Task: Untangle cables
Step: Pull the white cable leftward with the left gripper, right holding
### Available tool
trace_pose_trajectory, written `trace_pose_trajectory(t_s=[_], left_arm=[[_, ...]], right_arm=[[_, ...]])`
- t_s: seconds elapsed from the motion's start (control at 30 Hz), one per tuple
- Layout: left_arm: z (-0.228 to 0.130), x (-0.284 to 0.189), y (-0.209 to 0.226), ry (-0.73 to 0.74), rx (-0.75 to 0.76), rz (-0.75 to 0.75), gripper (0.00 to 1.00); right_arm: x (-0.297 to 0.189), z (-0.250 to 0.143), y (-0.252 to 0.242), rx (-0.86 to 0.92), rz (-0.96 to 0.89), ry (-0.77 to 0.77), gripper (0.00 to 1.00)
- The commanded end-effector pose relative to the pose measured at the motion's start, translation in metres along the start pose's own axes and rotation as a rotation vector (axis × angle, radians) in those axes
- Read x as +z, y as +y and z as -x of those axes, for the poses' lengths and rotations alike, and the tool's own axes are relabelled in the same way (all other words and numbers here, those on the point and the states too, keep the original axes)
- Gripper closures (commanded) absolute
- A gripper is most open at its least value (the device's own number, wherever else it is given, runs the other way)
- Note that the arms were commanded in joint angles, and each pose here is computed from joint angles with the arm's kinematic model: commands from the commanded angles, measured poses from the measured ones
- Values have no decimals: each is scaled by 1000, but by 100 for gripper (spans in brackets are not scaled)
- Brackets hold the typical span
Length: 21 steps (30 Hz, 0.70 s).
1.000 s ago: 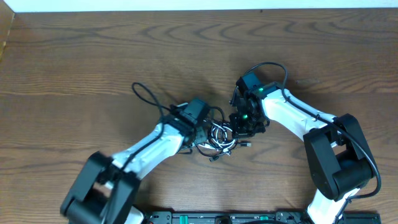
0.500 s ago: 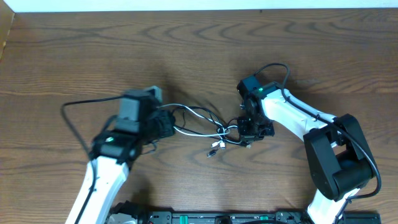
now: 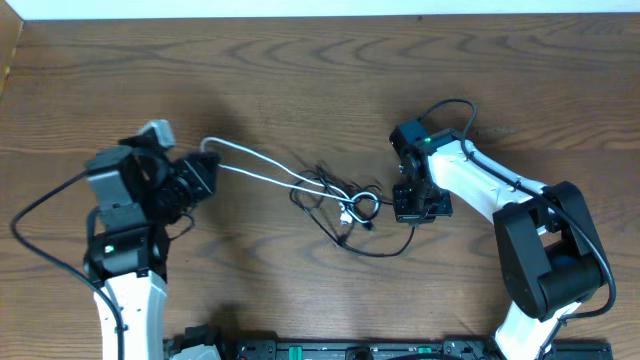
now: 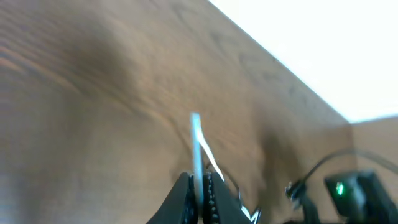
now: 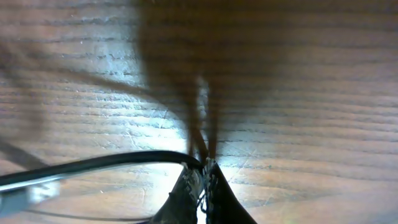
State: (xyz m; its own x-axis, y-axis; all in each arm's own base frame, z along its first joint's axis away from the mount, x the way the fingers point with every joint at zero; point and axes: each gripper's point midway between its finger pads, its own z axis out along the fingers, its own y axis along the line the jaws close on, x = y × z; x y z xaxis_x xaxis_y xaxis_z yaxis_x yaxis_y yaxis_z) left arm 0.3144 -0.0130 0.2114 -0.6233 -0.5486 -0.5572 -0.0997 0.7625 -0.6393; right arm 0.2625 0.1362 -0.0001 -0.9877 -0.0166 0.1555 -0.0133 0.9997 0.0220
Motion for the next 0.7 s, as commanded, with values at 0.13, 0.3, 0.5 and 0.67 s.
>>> trace_pose_trajectory(t_s=[0.13, 0.3, 0.5, 0.67], left_arm=[[41, -14, 6, -154, -68, -12, 93], [53, -18, 12, -197, -128, -12, 92], [33, -8, 29, -106, -186, 42, 92], [-2, 6, 53, 44, -284, 120, 92]], right_arm=[[0, 0, -12, 15, -55, -8, 99], [0, 1, -16, 16, -79, -13, 99], [-1, 2, -25, 43, -128, -25, 99], [-3, 3, -37, 83, -193, -43, 99]])
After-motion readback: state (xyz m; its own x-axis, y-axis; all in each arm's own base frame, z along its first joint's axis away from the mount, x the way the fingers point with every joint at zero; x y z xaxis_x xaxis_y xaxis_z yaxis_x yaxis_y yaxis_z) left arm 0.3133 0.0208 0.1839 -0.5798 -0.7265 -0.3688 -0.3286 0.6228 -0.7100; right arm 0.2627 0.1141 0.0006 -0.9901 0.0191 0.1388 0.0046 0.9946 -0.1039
